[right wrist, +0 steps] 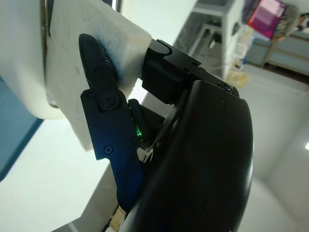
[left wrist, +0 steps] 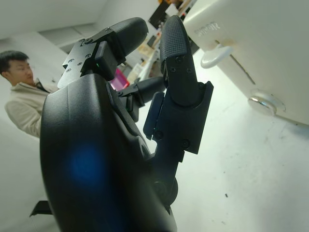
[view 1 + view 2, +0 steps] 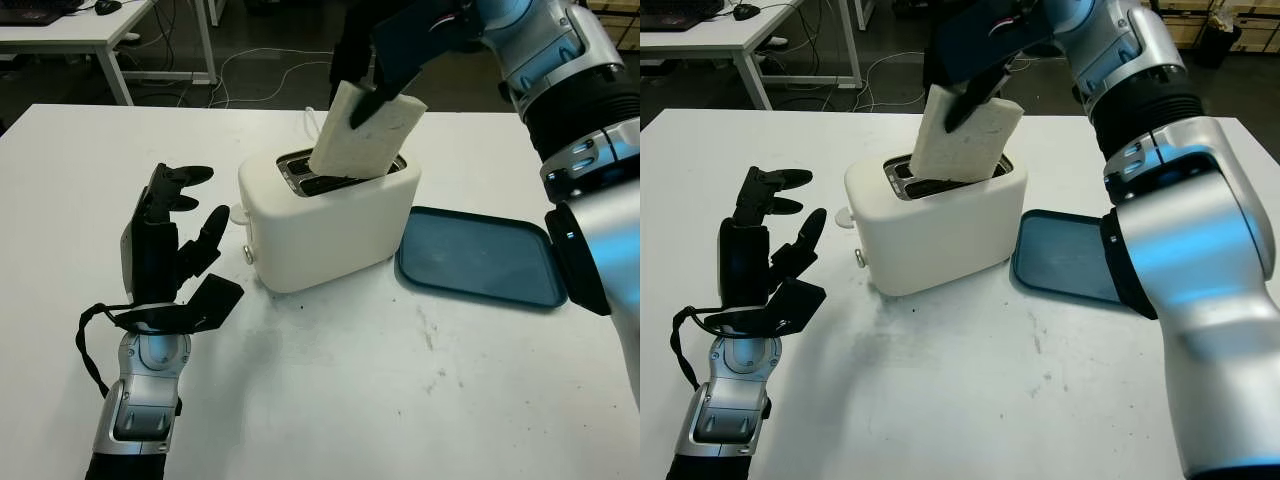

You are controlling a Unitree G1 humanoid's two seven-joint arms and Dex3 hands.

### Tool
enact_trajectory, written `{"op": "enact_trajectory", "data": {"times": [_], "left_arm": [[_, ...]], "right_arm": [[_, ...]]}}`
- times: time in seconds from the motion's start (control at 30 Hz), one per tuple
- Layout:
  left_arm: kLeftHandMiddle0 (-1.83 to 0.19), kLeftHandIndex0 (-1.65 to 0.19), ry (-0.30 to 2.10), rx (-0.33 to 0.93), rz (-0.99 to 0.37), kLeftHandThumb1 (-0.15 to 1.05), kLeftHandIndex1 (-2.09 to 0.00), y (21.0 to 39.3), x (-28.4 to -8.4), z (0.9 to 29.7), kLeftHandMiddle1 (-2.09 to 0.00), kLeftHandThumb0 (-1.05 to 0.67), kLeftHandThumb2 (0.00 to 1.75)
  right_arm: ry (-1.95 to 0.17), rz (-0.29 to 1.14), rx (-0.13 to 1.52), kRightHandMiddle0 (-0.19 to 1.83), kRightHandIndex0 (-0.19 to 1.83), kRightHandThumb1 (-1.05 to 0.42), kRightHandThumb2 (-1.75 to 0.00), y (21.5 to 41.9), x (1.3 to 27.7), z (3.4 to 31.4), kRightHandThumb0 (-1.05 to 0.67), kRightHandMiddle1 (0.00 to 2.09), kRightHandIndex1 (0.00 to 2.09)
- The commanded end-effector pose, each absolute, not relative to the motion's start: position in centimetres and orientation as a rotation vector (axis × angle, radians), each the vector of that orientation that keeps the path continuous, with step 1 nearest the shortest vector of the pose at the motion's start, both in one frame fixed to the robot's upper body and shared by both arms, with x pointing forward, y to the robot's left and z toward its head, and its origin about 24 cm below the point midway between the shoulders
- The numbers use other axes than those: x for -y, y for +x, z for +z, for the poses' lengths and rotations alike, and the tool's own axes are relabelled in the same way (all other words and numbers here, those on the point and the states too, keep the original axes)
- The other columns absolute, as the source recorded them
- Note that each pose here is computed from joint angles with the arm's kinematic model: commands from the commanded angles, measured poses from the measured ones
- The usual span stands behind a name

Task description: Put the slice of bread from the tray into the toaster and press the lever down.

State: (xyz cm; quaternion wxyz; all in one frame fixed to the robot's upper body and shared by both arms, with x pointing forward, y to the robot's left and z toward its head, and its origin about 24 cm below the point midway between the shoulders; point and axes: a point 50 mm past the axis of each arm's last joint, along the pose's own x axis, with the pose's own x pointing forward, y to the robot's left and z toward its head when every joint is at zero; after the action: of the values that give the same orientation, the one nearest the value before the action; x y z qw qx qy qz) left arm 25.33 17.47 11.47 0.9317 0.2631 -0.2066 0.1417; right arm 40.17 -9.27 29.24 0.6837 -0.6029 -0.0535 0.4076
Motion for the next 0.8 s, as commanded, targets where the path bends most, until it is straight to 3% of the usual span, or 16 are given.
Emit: {"op": "enact_trajectory", "data": {"times": [0.0,0.27,0.77], "left_arm": [[-0.23,-0.21,0.544,0.439,0.297,0.92,-1.08,25.4,-17.3,11.7,-1.41,-0.57,0.48],[-0.24,-0.21,0.548,0.433,0.296,0.92,-1.07,25.4,-17.4,11.6,-1.4,-0.59,0.48],[-0.24,-0.22,0.55,0.433,0.293,0.92,-1.04,25.3,-17.3,11.6,-1.37,-0.59,0.49]], "right_arm": [[-1.358,0.93,0.067,1.29,1.4,-0.85,0.0,40.4,9.3,27.6,-0.45,0.01,0.15],[-1.425,0.946,0.077,1.28,1.42,-0.86,0.0,40.5,9.3,25.8,-0.43,0.0,0.17],[-1.381,0.971,0.151,1.26,1.38,-0.85,0.0,40.3,8.6,25.1,-0.45,0.0,0.26]]}}
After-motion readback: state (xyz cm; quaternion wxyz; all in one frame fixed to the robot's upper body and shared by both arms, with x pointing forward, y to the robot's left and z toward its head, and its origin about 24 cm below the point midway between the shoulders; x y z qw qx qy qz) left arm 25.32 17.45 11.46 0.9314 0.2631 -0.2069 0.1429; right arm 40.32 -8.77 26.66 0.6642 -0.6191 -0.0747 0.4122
